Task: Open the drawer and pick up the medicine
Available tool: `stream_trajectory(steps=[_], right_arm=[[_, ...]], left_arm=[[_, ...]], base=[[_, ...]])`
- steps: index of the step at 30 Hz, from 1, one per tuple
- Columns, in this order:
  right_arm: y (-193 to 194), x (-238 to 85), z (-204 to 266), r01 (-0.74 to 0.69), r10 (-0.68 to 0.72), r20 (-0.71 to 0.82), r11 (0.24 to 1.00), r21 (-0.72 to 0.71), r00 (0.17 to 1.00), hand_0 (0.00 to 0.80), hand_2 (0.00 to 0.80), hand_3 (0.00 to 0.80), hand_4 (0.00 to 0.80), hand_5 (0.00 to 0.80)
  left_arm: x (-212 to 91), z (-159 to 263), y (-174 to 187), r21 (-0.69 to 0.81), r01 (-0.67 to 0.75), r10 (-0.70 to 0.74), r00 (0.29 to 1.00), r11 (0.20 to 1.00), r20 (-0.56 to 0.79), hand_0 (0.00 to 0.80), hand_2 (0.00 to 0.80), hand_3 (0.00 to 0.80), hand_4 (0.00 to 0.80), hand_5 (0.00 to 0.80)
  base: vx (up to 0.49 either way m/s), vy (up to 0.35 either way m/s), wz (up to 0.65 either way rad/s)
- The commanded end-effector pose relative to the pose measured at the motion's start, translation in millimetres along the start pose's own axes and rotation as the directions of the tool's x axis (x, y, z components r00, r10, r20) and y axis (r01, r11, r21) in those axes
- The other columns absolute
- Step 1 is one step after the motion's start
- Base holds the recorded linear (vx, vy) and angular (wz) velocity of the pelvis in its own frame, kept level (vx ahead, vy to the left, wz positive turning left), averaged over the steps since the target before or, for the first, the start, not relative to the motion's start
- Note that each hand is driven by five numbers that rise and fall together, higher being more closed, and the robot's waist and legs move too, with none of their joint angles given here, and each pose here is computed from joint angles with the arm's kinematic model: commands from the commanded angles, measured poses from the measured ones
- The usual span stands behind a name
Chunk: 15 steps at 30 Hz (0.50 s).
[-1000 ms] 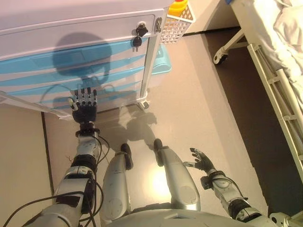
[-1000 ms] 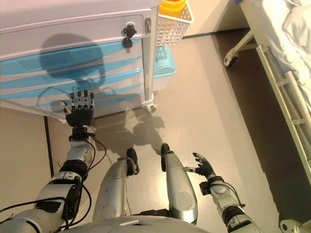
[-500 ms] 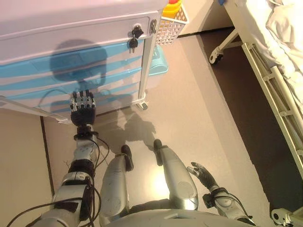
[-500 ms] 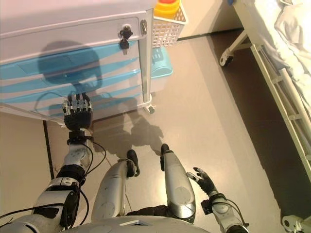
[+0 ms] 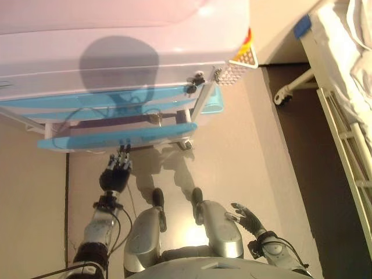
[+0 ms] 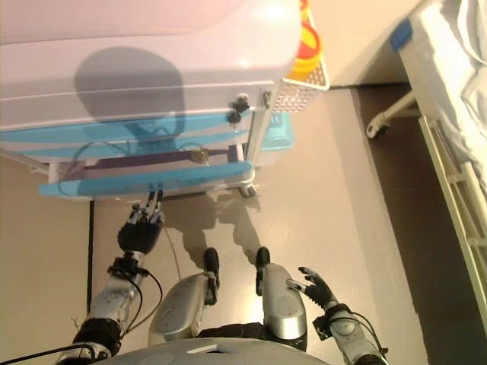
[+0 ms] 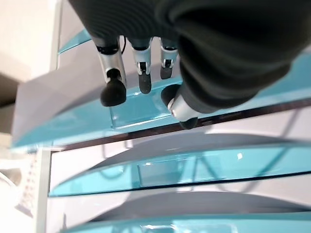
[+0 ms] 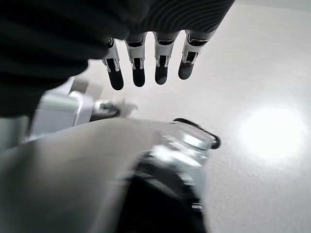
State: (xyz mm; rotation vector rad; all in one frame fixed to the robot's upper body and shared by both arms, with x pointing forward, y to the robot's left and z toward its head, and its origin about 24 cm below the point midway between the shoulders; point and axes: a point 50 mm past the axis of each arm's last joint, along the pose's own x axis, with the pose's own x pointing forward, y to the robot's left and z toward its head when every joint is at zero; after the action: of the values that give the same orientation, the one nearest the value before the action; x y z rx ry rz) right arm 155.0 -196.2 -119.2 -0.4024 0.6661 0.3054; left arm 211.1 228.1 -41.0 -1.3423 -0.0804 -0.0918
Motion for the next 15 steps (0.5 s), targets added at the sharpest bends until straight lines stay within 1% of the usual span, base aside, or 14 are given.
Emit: stream_trajectory(steps=[1, 2, 3, 4, 5, 6, 8, 9, 11, 12, 13, 14, 15], right_arm=[[-11, -19, -34, -0.029, 0.023, -0.131, 0.999, -0.044, 0.991, 0.000, 0.000, 0.000, 0.000, 0.000], [-14, -18, -33, -0.028, 0.021, -0.131, 0.999, -0.047, 0.991, 0.000, 0.000, 0.000, 0.000, 0.000], [-24, -16, -30, -0.029, 0.021, -0.128, 0.998, -0.061, 0.992, 0.000, 0.000, 0.000, 0.000, 0.000], [-30, -14, -27, -0.032, 0.023, -0.125, 0.997, -0.070, 0.992, 0.000, 0.000, 0.000, 0.000, 0.000], [-33, -13, -26, -0.030, 0.021, -0.123, 0.997, -0.072, 0.992, 0.000, 0.000, 0.000, 0.000, 0.000], [-37, -12, -24, -0.030, 0.021, -0.119, 0.997, -0.078, 0.993, 0.000, 0.000, 0.000, 0.000, 0.000], [-43, -10, -21, -0.028, 0.019, -0.112, 0.996, -0.084, 0.994, 0.000, 0.000, 0.000, 0.000, 0.000], [-46, -9, -19, -0.022, 0.013, -0.108, 0.997, -0.079, 0.994, 0.000, 0.000, 0.000, 0.000, 0.000], [-48, -9, -19, -0.017, 0.009, -0.106, 0.997, -0.072, 0.994, 0.000, 0.000, 0.000, 0.000, 0.000], [-47, -8, -20, -0.011, 0.005, -0.103, 0.998, -0.061, 0.995, 0.000, 0.000, 0.000, 0.000, 0.000], [-47, -8, -20, -0.009, 0.003, -0.101, 0.998, -0.057, 0.995, 0.000, 0.000, 0.000, 0.000, 0.000], [-45, -7, -22, 0.000, -0.004, -0.101, 0.999, -0.041, 0.995, 0.000, 0.000, 0.000, 0.000, 0.000], [-45, -7, -22, 0.007, -0.010, -0.101, 1.000, -0.029, 0.995, 0.000, 0.000, 0.000, 0.000, 0.000]], left_arm=[[31, -4, -103, -0.010, 0.804, -0.804, 0.595, 0.595, -0.008, 0.800, 0.800, 0.800, 0.800, 0.800], [27, -7, -95, -0.017, 0.782, -0.783, 0.622, 0.623, -0.013, 0.800, 0.800, 0.800, 0.800, 0.800], [11, -13, -69, -0.065, 0.709, -0.711, 0.702, 0.702, -0.028, 0.800, 0.800, 0.800, 0.800, 0.800], [-1, -17, -52, -0.092, 0.650, -0.655, 0.755, 0.755, -0.042, 0.800, 0.800, 0.800, 0.800, 0.800], [-8, -18, -43, -0.109, 0.614, -0.621, 0.783, 0.781, -0.043, 0.800, 0.800, 0.800, 0.800, 0.800], [-18, -20, -31, -0.116, 0.554, -0.563, 0.825, 0.824, -0.056, 0.800, 0.800, 0.800, 0.800, 0.800], [-45, -24, -4, -0.159, 0.404, -0.417, 0.907, 0.901, -0.059, 0.800, 0.800, 0.800, 0.800, 0.800], [-63, -26, 12, -0.177, 0.280, -0.296, 0.953, 0.943, -0.069, 0.800, 0.800, 0.800, 0.800, 0.800], [-82, -27, 28, -0.197, 0.117, -0.133, 0.989, 0.973, -0.069, 0.800, 0.800, 0.800, 0.800, 0.800], [-100, -28, 41, -0.213, -0.034, 0.017, 0.996, 0.976, -0.082, 0.800, 0.800, 0.800, 0.800, 0.800], [-108, -28, 47, -0.216, -0.126, 0.111, 0.990, 0.968, -0.083, 0.800, 0.800, 0.800, 0.800, 0.800], [-124, -30, 56, -0.220, -0.244, 0.227, 0.969, 0.944, -0.102, 0.800, 0.800, 0.800, 0.800, 0.800], [-135, -30, 62, -0.222, -0.331, 0.315, 0.943, 0.917, -0.105, 0.800, 0.800, 0.800, 0.800, 0.800]], base=[[-0.063, -0.044, 0.38], [-0.097, -0.057, 0.34], [-0.117, -0.072, 0.32], [-0.118, -0.079, 0.38], [-0.093, -0.072, 0.30], [-0.092, -0.077, 0.25], [-0.108, -0.095, 0.18], [-0.091, -0.095, 0.21], [-0.079, -0.096, 0.16], [-0.072, -0.094, 0.28], [-0.071, -0.099, 0.34], [-0.050, -0.072, 0.38], [-0.054, -0.068, 0.33]])
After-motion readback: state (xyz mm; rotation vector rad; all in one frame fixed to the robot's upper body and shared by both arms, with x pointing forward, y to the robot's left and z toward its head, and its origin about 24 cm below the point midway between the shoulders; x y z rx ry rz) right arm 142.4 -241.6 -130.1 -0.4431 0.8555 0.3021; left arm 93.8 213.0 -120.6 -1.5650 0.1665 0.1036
